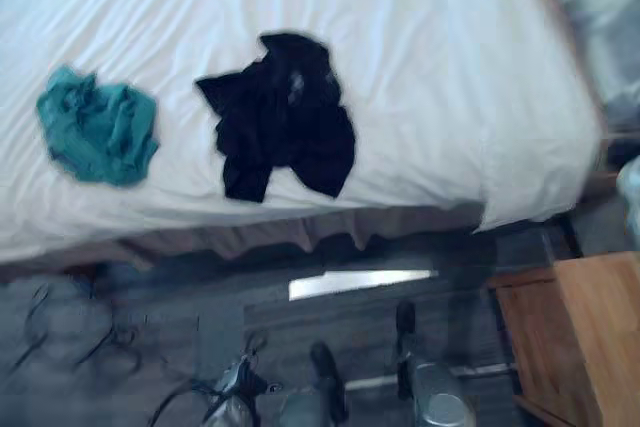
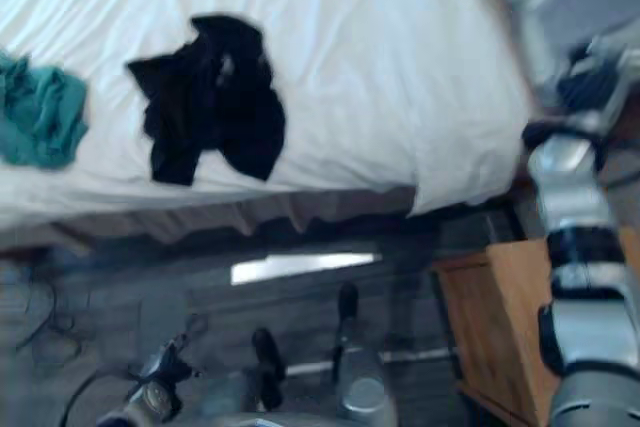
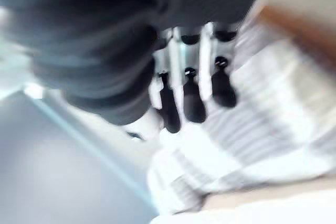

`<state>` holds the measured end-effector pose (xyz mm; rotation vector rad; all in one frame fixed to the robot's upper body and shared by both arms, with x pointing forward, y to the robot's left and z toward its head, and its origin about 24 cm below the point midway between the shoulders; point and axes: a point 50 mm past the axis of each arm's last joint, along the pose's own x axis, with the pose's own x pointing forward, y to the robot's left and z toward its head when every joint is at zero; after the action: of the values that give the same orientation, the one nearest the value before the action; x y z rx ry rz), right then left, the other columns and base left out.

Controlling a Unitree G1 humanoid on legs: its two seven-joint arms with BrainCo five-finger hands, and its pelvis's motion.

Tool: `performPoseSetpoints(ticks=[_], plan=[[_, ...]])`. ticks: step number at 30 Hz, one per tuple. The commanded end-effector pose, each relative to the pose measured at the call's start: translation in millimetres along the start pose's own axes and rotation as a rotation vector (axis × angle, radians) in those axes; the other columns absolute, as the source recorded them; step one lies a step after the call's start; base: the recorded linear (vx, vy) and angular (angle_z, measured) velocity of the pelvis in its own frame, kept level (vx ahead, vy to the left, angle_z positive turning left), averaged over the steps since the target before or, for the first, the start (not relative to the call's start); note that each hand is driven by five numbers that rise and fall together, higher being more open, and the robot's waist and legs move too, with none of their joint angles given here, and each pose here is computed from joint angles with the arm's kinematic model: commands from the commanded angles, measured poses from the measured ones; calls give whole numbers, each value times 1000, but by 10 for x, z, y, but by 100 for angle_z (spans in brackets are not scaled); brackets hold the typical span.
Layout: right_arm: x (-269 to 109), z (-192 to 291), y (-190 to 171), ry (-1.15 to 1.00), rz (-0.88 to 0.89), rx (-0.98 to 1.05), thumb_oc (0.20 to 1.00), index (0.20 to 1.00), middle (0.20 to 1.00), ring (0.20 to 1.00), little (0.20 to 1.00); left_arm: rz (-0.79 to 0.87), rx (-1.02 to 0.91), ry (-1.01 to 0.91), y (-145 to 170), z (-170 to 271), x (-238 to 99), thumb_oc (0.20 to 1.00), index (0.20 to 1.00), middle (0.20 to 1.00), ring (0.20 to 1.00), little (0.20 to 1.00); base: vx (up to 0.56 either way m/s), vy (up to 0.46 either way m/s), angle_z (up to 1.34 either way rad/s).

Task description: Tidy up the quilt and then pick up the clothes from the bed and put them into the laundry hamper.

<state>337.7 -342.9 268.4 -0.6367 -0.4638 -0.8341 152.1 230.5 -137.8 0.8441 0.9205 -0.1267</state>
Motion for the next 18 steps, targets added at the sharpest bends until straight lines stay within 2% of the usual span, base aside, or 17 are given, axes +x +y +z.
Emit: performPoseSetpoints(ticks=[1, 4, 5, 6, 7, 8, 9, 10, 11, 13, 18], plan=[[87, -60, -41, 57, -31, -6, 200, 200, 200, 200, 200, 69, -32, -7, 213, 22, 53, 1000, 1000, 1000, 1000, 1000, -102, -5, 49], [67, -150, 125, 156, 1, 19, 200, 200, 200, 200, 200, 78, -68, -70, 204, 213, 71, 1000, 1000, 1000, 1000, 1000, -104, 27, 27], [-90, -370, 299, 263, 66, -14, 200, 200, 200, 200, 200, 76, -77, -98, 189, 318, 79, 1000, 1000, 1000, 1000, 1000, -102, 36, 10], [-89, -369, 300, 263, 66, -14, 200, 200, 200, 200, 200, 76, -77, -98, 190, 318, 79, 1000, 1000, 1000, 1000, 1000, -129, 54, 4], [-350, -677, 448, 407, 126, -32, 200, 200, 200, 200, 200, 85, -82, -111, 204, 393, 92, 1000, 1000, 1000, 1000, 1000, -59, 26, 0], [-352, -679, 448, 408, 126, -32, 200, 200, 200, 200, 200, 85, -81, -110, 205, 391, 92, 1000, 1000, 1000, 1000, 1000, -101, 56, 1], [-872, -1125, 600, 600, 206, -51, 200, 200, 200, 200, 200, 90, -85, -108, 192, 426, 99, 1000, 1000, 1000, 1000, 1000, -41, 30, 0], [-881, -1131, 600, 602, 206, -51, 200, 200, 200, 200, 200, 90, -83, -107, 192, 419, 98, 1000, 1000, 1000, 1000, 1000, -46, 35, 0], [-1103, -1283, 632, 671, 229, -51, 200, 200, 200, 200, 200, 95, -91, -100, 188, 422, 101, 1000, 1000, 1000, 1000, 1000, -6, 33, 5], [-1898, -1705, 630, 871, 299, -73, 200, 200, 200, 200, 200, 117, -118, -61, 203, 369, 105, 1000, 1000, 1000, 1000, 1000, 3, 70, 4], [-3503, -2183, 205, 1274, 456, -203, 200, 200, 200, 200, 200, 123, -133, 41, 192, 138, 87, 1000, 1000, 1000, 1000, 1000, 94, 83, 4]])
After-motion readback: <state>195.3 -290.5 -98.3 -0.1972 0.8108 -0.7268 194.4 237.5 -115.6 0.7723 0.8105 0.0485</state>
